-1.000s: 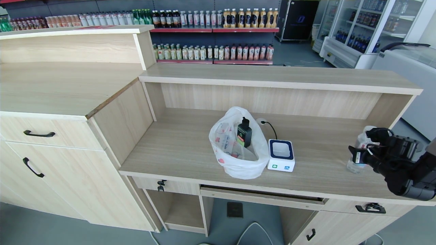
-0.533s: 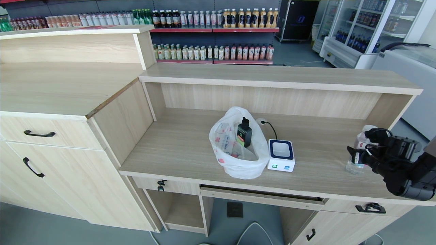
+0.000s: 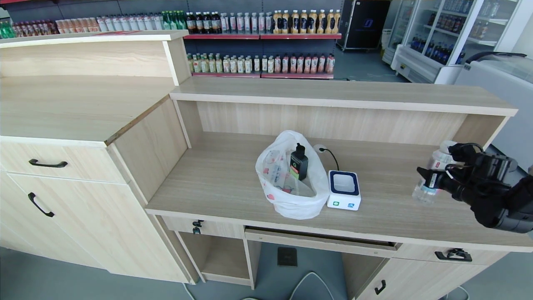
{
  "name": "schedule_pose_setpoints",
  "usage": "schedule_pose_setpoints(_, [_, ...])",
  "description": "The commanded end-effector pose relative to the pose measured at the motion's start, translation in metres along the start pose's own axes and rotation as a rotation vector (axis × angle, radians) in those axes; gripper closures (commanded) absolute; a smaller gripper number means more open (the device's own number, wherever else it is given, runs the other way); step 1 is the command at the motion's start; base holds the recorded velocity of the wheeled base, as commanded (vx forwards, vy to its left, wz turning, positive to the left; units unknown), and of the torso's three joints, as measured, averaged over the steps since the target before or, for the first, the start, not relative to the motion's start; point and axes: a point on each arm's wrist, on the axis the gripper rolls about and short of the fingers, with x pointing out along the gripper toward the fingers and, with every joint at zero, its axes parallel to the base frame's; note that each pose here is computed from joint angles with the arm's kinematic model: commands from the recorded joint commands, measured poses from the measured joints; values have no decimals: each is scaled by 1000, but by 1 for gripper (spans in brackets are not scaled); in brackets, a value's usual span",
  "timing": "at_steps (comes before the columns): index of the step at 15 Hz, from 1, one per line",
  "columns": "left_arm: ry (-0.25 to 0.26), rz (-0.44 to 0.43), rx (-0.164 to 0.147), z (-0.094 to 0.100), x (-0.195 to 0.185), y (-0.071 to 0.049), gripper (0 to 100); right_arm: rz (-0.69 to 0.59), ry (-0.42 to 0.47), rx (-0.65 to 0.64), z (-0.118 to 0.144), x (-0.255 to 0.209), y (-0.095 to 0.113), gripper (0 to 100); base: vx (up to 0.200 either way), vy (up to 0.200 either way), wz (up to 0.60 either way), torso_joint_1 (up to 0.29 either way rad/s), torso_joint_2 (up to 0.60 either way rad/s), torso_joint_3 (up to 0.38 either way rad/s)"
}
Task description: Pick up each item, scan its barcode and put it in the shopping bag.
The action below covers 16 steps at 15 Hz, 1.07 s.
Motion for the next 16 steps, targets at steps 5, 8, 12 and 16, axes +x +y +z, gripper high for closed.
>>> schedule_pose_setpoints(5, [-1, 0, 0, 0, 0, 0, 0, 459, -34, 265, 155, -98, 60, 100, 0, 0, 0, 0, 0, 0])
schedule_pose_setpoints(8, [-2, 0, 0, 0, 0, 0, 0, 702, 9, 255, 164, -154, 85, 100, 0, 0, 0, 0, 0, 0])
schedule_pose_setpoints(12, [-1, 0, 0, 0, 0, 0, 0, 902, 69, 294, 174, -215, 119, 100, 0, 0, 0, 0, 0, 0])
schedule_pose_setpoints(16, [-1, 0, 0, 0, 0, 0, 0, 1036, 100, 291, 170, -259, 138, 100, 0, 0, 0, 0, 0, 0])
